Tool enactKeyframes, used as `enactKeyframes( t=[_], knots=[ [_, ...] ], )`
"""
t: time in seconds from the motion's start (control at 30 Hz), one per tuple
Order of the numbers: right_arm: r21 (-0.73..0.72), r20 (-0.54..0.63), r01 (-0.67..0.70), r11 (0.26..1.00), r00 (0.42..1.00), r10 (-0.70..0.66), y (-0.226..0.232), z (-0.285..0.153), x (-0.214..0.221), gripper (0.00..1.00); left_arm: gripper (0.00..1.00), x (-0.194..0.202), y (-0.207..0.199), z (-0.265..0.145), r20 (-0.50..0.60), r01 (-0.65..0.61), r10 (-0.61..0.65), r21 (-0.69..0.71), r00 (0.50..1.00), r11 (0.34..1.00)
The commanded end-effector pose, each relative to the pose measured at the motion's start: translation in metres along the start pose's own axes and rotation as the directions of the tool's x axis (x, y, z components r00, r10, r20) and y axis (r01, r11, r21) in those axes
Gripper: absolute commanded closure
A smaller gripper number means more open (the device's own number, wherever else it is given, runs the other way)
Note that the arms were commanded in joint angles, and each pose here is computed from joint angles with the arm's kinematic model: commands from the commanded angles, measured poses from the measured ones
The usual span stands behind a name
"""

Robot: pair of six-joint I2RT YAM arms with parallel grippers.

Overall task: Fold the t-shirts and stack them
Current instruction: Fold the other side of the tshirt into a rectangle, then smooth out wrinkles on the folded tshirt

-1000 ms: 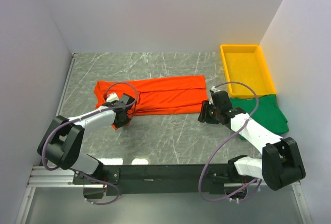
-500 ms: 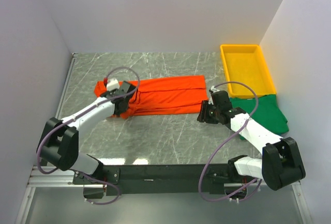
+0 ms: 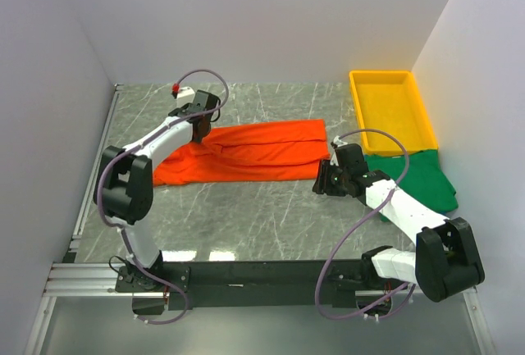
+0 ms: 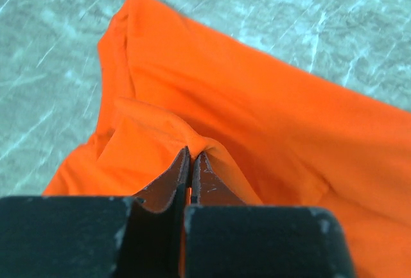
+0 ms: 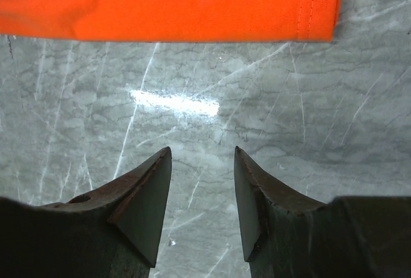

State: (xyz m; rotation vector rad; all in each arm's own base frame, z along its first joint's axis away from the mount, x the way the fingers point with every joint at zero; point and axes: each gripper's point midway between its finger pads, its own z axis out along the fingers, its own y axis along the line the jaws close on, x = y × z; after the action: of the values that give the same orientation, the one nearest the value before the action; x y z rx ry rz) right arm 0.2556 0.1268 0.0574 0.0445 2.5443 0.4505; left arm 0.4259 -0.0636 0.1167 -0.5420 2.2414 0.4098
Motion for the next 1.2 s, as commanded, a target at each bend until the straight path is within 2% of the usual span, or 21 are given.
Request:
enactKeyframes(
  t=[0.0, 0.1, 0.2, 0.23, 0.3, 0.33, 0.37, 0.47, 0.5, 0.53, 0.57, 0.6, 0.63, 0.7, 0.73, 0.8, 0.83, 0.93, 1.07, 1.17],
  knots=[
    [-0.024, 0.061, 0.032, 0.999, 0.998, -0.03, 0.01, -0.007, -0.021, 0.49, 0.99, -0.036, -0.011, 0.002, 0.091, -0.002, 0.0, 0.022, 0.996, 1.0],
    [-0.018, 0.059, 0.031, 0.999, 0.998, -0.03, 0.009, -0.005, -0.02, 0.49, 0.91, -0.037, -0.018, 0.01, 0.086, -0.011, 0.008, 0.03, 0.996, 0.999],
    [0.002, 0.075, 0.015, 1.0, 0.997, -0.015, 0.006, -0.003, -0.024, 0.49, 0.75, -0.032, -0.021, 0.014, 0.06, 0.005, -0.007, 0.032, 0.998, 0.999],
    [0.026, 0.087, -0.005, 1.0, 0.996, 0.002, 0.002, -0.003, -0.027, 0.49, 0.61, -0.029, -0.019, 0.014, 0.05, 0.009, -0.01, 0.031, 0.999, 0.999],
    [0.057, 0.111, -0.027, 0.998, 0.994, 0.02, -0.002, -0.003, -0.034, 0.47, 0.45, -0.034, -0.012, 0.006, 0.053, 0.053, -0.055, 0.041, 0.997, 0.998],
    [0.078, 0.123, -0.059, 0.995, 0.991, 0.049, -0.007, -0.003, -0.036, 0.46, 0.33, -0.03, -0.007, 0.005, 0.038, 0.063, -0.065, 0.041, 0.997, 0.997],
    [0.078, 0.138, -0.079, 0.994, 0.988, 0.067, -0.009, -0.004, -0.04, 0.43, 0.29, -0.036, 0.0, -0.006, 0.04, 0.113, -0.115, 0.054, 0.992, 0.992],
    [0.062, 0.161, -0.172, 0.983, 0.974, 0.16, -0.015, -0.002, -0.05, 0.42, 0.2, -0.032, 0.026, -0.019, -0.006, 0.213, -0.213, 0.064, 0.977, 0.975],
    [0.061, 0.166, -0.199, 0.978, 0.968, 0.186, -0.018, -0.001, -0.051, 0.42, 0.19, -0.03, 0.038, -0.02, -0.024, 0.249, -0.248, 0.057, 0.968, 0.967],
    [0.053, 0.169, -0.237, 0.97, 0.959, 0.226, -0.019, 0.001, -0.052, 0.42, 0.19, -0.011, 0.049, -0.018, -0.065, 0.258, -0.255, 0.039, 0.965, 0.965],
    [0.038, 0.2, -0.276, 0.96, 0.944, 0.263, -0.025, 0.001, -0.062, 0.41, 0.18, -0.014, 0.06, -0.029, -0.063, 0.303, -0.299, 0.06, 0.952, 0.951],
    [0.017, 0.202, -0.298, 0.954, 0.936, 0.289, -0.025, 0.002, -0.063, 0.41, 0.18, -0.008, 0.069, -0.028, -0.103, 0.358, -0.35, 0.068, 0.931, 0.931],
    [0.008, 0.201, -0.338, 0.941, 0.922, 0.329, -0.028, 0.005, -0.063, 0.41, 0.18, 0.018, 0.083, -0.024, -0.146, 0.366, -0.357, 0.042, 0.923, 0.93],
    [-0.019, 0.228, -0.395, 0.919, 0.893, 0.389, -0.033, 0.006, -0.072, 0.41, 0.2, 0.021, 0.1, -0.032, -0.169, 0.463, -0.446, 0.083, 0.879, 0.882],
    [-0.021, 0.229, -0.414, 0.91, 0.884, 0.407, -0.036, 0.009, -0.072, 0.41, 0.21, 0.048, 0.112, -0.028, -0.206, 0.472, -0.453, 0.052, 0.868, 0.88],
    [-0.05, 0.24, -0.443, 0.895, 0.864, 0.442, -0.038, 0.012, -0.078, 0.41, 0.22, 0.05, 0.132, -0.03, -0.192, 0.545, -0.527, 0.053, 0.828, 0.837],
    [-0.057, 0.229, -0.475, 0.878, 0.85, 0.475, -0.039, 0.016, -0.077, 0.41, 0.22, 0.069, 0.137, -0.028, -0.229, 0.555, -0.534, 0.035, 0.814, 0.831],
    [-0.074, 0.217, -0.527, 0.847, 0.82, 0.529, -0.044, 0.021, -0.077, 0.41, 0.22, 0.088, 0.149, -0.026, -0.268, 0.614, -0.588, 0.014, 0.763, 0.789],
    [-0.108, 0.212, -0.565, 0.818, 0.791, 0.574, -0.047, 0.028, -0.077, 0.41, 0.22, 0.102, 0.151, -0.02, -0.302, 0.679, -0.648, -0.003, 0.699, 0.734],
    [-0.114, 0.199, -0.587, 0.802, 0.777, 0.597, -0.049, 0.034, -0.074, 0.41, 0.22, 0.101, 0.148, -0.015, -0.305, 0.71, -0.677, -0.004, 0.67, 0.704]
  ],
)
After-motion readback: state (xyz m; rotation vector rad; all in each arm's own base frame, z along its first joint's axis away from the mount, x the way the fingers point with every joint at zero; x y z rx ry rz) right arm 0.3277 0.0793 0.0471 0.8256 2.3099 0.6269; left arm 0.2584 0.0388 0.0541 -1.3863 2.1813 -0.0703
